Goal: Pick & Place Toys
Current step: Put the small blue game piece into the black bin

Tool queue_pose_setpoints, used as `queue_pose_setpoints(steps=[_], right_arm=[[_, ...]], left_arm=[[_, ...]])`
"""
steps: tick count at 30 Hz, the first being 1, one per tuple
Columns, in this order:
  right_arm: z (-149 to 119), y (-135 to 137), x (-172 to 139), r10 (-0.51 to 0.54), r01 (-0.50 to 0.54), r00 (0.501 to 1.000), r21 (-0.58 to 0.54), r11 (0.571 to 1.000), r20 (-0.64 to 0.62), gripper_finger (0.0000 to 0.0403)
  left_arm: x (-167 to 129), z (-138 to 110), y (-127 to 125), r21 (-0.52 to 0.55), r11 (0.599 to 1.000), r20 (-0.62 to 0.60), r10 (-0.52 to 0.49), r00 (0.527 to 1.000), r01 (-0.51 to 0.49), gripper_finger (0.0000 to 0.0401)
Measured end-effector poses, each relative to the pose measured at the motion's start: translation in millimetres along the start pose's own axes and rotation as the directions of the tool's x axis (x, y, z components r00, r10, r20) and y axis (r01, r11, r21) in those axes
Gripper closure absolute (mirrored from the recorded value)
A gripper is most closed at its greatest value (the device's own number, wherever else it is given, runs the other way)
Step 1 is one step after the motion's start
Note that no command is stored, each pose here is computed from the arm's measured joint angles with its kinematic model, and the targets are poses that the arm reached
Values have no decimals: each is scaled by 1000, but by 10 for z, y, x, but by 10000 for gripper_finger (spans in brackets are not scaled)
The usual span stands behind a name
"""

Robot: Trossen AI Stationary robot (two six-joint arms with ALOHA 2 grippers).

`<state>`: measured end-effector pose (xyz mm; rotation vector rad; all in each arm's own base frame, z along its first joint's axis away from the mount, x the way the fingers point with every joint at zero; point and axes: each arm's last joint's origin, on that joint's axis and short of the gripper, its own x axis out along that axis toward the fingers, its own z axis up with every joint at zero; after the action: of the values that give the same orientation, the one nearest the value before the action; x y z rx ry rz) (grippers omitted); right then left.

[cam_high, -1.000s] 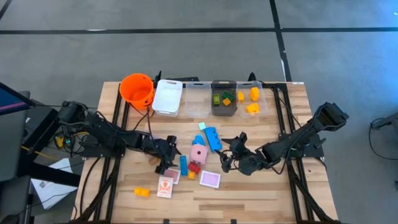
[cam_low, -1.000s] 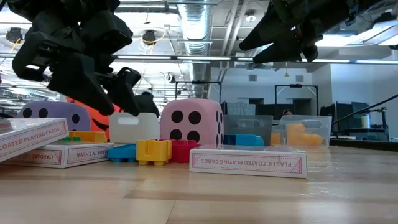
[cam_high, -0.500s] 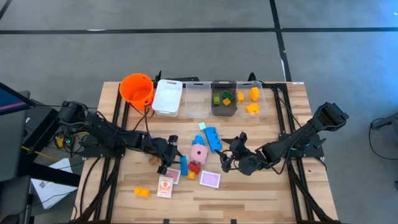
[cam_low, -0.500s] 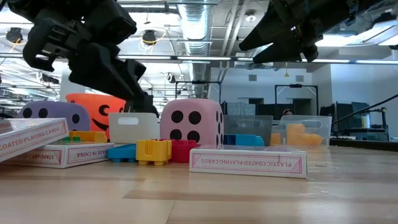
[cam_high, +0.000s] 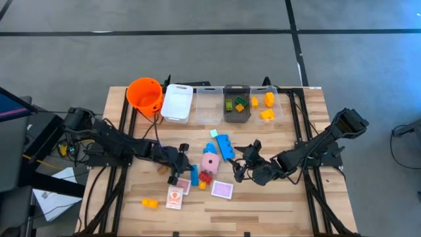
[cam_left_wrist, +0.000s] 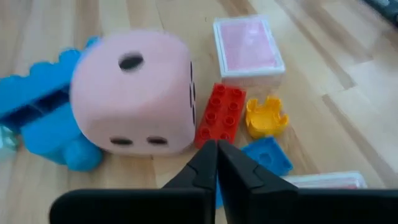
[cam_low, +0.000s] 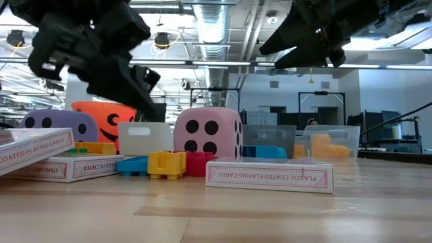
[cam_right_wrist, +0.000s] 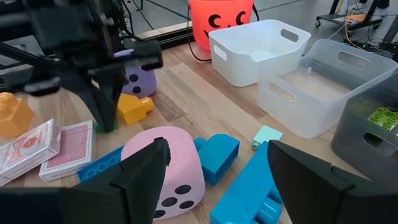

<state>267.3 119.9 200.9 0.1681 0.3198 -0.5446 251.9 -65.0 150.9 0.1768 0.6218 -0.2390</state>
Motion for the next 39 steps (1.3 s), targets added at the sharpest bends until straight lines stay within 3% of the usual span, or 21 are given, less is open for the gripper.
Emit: queue_pose_setpoints(steps=[9, 20, 39], right_arm=[[-1, -1, 1, -1, 1, 1000, -1, 1000, -1, 132], [5, -13, 18, -8, 8, 1000, 1, 1000, -1, 132], [10, -6, 14, -3, 3, 1000, 8, 1000, 3, 132]], left_arm=[[388, -229, -35, -20, 1000, -32, -4, 999, 3, 400], [403, -229, -19, -97, 995, -22, 2, 1000, -4, 401], [402, -224, -19, -102, 995, -18, 1, 1000, -3, 401]])
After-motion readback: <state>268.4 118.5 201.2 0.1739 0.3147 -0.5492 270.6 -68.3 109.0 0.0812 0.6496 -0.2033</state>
